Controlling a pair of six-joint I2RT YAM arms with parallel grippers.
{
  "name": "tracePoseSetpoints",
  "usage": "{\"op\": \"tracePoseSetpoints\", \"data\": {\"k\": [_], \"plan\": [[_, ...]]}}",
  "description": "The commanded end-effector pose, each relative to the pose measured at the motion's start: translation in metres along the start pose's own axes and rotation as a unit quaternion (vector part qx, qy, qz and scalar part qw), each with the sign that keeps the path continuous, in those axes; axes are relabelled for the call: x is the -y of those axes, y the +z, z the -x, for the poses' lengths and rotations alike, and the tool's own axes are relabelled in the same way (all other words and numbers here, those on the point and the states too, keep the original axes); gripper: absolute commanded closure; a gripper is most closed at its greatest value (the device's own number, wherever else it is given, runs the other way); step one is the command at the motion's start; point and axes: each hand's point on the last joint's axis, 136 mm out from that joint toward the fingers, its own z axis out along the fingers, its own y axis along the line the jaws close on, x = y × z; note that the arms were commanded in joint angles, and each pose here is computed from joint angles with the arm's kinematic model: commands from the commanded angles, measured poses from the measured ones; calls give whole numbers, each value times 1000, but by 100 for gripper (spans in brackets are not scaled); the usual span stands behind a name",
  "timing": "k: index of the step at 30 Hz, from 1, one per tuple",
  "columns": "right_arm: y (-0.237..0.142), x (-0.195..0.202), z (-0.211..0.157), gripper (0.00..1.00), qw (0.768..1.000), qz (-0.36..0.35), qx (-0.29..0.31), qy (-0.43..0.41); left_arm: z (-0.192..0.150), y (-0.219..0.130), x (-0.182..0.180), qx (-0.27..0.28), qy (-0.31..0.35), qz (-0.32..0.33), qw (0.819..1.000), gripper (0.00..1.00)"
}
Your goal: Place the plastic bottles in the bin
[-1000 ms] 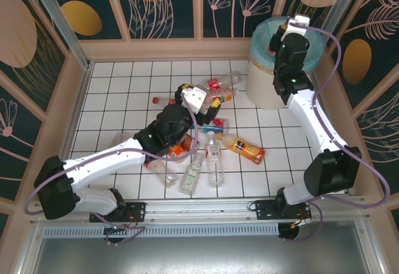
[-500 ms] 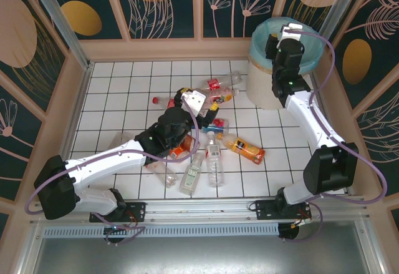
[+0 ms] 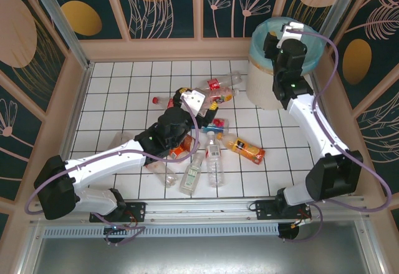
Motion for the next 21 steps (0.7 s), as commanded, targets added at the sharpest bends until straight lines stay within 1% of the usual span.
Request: {"op": "tracePoseSetpoints", "data": {"k": [1,3,4,6,9,12,15,16,18,19,21], "plan": [[-30,-27,46,47,998,41,47,11,17,-8,-10,12,0,20,1000,9],[-40,-45,50,47,997,64,51,2,14,-9,-13,2,7,29,1000,9],[-46,-55,51,47,996,77,53,-1,24,-10,-17,7,4,37,999,9],[-54,-79,51,47,992,115,49,-12,28,-11,-23,2,4,50,999,8],[-59,-117,40,47,983,179,19,-24,27,-11,-39,-15,-19,69,997,6],[-56,-153,20,46,972,231,-35,-27,16,-9,-61,-35,-84,76,993,6],[-49,-186,-5,44,956,276,-88,-37,2,-19,-84,-52,-153,101,982,6],[-52,-206,-17,44,948,297,-107,-41,-4,-24,-92,-56,-173,114,977,6],[-48,-231,-37,42,936,319,-142,-47,-8,-35,-107,-58,-207,129,968,5],[-47,-246,-52,41,927,333,-165,-55,-21,-41,-113,-69,-216,134,965,5],[-44,-271,-79,40,913,348,-203,-68,-34,-49,-127,-78,-236,145,957,5]]}}
